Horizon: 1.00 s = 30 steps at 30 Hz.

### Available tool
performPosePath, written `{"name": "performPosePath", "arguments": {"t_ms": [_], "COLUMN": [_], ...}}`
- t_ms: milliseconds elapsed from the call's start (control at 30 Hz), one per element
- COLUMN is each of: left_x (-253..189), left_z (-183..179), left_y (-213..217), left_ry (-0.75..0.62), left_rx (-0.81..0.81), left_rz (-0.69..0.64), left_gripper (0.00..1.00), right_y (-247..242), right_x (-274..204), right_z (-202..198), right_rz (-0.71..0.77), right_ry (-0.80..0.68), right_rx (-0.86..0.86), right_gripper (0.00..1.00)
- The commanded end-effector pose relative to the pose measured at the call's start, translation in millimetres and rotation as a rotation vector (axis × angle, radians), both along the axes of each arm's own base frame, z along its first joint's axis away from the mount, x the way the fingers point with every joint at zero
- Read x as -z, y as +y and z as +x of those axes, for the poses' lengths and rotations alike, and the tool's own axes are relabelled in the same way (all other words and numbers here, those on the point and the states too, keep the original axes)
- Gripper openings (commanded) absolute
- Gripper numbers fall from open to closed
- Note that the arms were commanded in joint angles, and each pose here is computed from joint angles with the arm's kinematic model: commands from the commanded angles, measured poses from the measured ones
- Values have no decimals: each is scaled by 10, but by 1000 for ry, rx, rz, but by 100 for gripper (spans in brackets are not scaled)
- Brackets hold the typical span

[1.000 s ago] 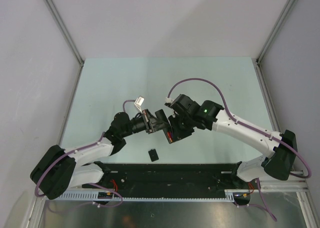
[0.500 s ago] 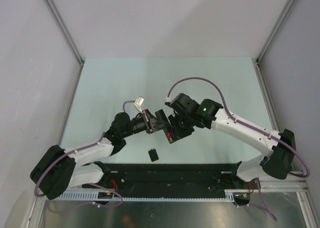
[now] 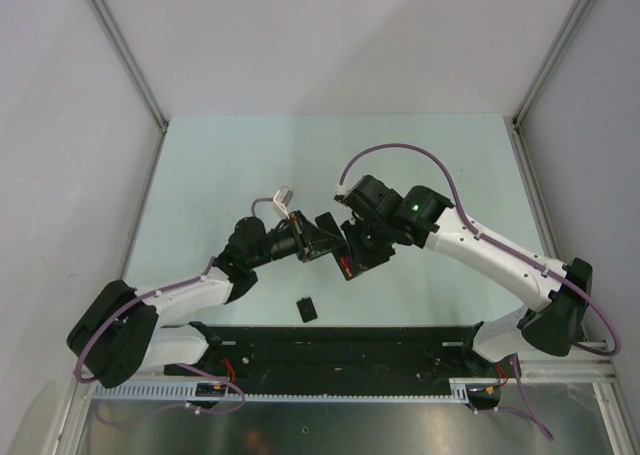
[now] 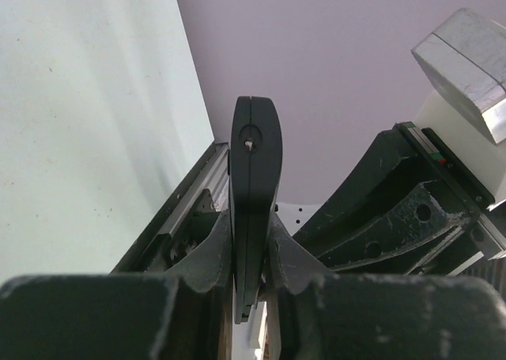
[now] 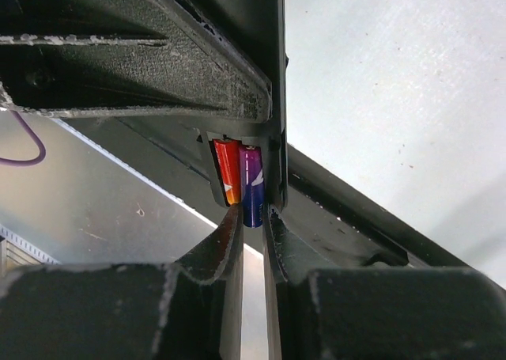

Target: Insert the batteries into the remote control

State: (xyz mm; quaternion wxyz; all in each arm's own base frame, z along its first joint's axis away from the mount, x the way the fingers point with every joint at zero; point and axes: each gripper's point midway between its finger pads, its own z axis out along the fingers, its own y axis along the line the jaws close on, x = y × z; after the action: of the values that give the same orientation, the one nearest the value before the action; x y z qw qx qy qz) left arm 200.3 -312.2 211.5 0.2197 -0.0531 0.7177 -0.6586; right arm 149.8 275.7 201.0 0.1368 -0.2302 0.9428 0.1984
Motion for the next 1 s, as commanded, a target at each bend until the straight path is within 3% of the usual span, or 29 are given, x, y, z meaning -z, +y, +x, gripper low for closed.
{"name": "performPosePath", "arguments": {"t_ms": [0, 533, 967], "left_x": [-615, -585, -582], "left_z": [-166, -95, -82], "left_y": [-132, -191, -176], "left_ry": [-35, -1, 0], "left_rx": [114, 119, 119], "left_rz": [-164, -170, -175], "left_gripper": [0, 0, 0], "right_y": [-35, -142, -154], "right_x": [-64, -101, -133], "right_z": [231, 296, 297], "right_rz": [-38, -74, -71], "right_ry": [-81, -94, -94], "right_rx": [34, 64, 70], "right_gripper": [2, 14, 31]}}
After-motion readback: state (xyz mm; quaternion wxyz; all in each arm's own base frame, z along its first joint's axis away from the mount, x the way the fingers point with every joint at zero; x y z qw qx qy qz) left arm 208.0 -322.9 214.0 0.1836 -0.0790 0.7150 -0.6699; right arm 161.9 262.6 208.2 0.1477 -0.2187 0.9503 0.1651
